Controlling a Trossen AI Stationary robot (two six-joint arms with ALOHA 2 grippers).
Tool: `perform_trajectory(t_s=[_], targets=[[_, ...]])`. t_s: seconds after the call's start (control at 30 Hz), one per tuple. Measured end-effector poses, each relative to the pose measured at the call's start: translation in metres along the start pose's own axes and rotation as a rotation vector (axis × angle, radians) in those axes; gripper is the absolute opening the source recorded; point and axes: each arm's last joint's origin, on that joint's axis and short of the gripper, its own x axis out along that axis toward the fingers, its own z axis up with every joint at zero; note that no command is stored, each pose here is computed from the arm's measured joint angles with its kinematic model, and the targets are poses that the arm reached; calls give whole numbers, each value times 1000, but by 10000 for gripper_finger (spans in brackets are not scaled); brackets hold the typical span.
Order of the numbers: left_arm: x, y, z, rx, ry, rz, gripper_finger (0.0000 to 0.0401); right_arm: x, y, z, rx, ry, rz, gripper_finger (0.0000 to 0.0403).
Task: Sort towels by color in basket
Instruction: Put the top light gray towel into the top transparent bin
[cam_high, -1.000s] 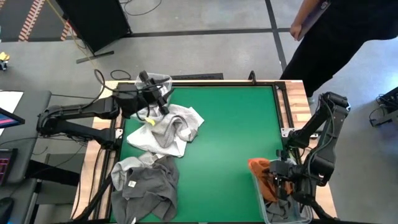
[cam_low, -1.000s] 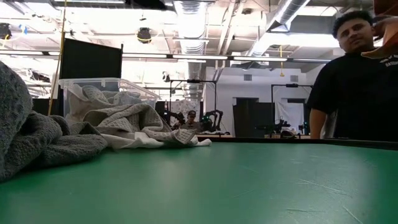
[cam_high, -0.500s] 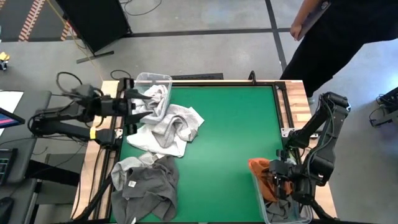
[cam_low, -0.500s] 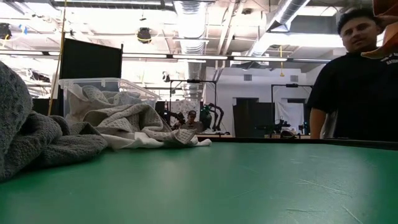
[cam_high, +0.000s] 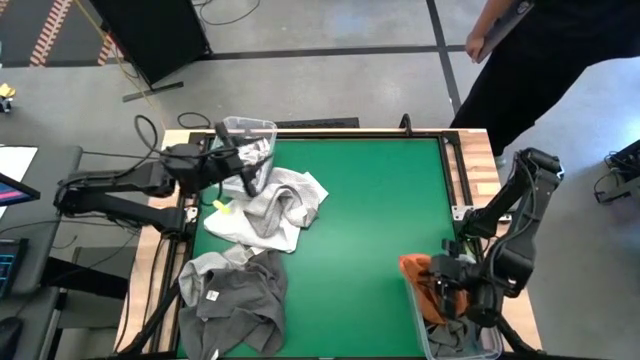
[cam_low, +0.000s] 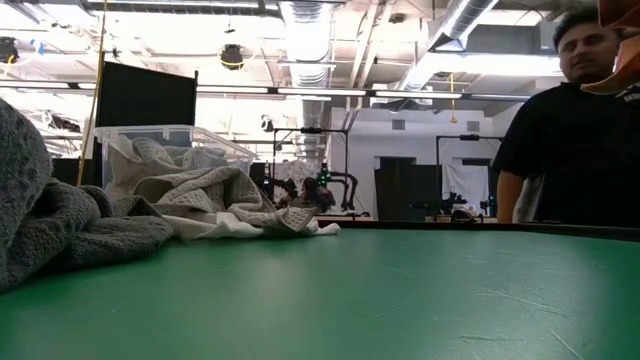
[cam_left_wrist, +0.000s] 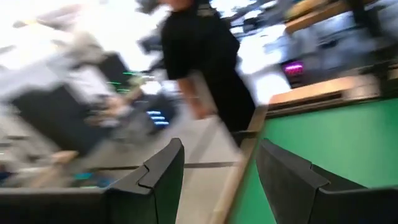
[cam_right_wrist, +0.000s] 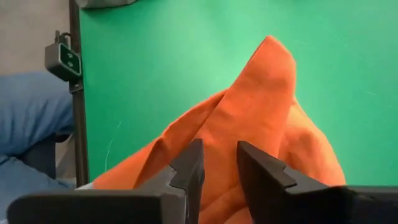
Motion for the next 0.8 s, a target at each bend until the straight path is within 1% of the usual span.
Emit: perform_trajectory(t_s=[0.07, 0.17, 0.27, 0.37, 0.43, 0.53, 0.6, 0.67, 0.8], targets=[[5, 4, 5, 52, -20, 98, 190, 1, 0, 1, 4, 0, -4, 128], [12, 14, 11, 147, -68, 210, 190, 1, -1, 2, 7, 0, -7, 128], [20, 27, 10, 238, -70, 328, 190, 1, -1, 2, 7, 0, -7, 128], [29, 44, 4, 279, -26, 428, 190, 1, -1, 2, 8, 0, -5, 128], [32, 52, 1, 262, 17, 446, 190, 1, -1, 2, 9, 0, -4, 128], [34, 53, -3, 188, 80, 391, 190, 1, 0, 2, 10, 2, -3, 128], [34, 47, -8, 153, 122, 296, 190, 1, 0, 2, 11, 2, 0, 128], [32, 37, -13, 132, 164, 153, 190, 1, 0, 1, 9, 2, 1, 128], [24, 10, -27, 138, 227, -249, 190, 1, 0, 1, -2, 2, 1, 128]])
